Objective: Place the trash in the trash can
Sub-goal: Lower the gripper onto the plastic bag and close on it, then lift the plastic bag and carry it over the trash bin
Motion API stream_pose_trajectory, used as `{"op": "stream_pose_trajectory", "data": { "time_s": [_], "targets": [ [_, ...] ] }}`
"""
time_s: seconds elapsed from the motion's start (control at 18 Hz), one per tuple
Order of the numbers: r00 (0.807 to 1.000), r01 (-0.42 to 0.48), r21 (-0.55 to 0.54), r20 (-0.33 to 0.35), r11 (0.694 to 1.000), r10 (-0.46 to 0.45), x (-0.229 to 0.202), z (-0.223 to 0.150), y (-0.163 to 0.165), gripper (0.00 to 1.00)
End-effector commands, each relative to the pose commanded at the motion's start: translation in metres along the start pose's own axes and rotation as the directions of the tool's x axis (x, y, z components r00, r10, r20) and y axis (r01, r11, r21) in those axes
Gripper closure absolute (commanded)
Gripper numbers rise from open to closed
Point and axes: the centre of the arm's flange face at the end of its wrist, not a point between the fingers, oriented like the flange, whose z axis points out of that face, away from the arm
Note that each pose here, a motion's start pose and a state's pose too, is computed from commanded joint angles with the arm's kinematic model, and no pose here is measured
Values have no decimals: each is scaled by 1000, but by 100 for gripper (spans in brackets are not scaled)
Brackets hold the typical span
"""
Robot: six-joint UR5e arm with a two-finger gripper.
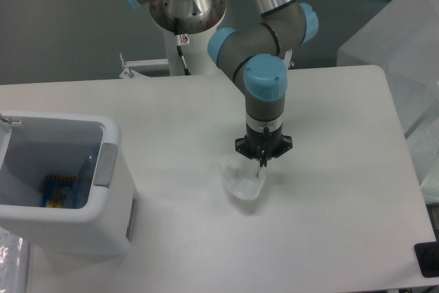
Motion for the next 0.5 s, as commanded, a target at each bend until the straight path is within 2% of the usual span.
{"op": "stream_pose_trajectory", "data": {
  "time_s": [0.11,0.28,0.5],
  "targets": [
    [1000,5,36,-6,999,-5,-5,-12,-10,90],
    [999,22,141,-51,990,-15,-17,-40,-30,90],
    [977,190,291,-148,938,-152,-38,-94,-67,90]
  ]
}}
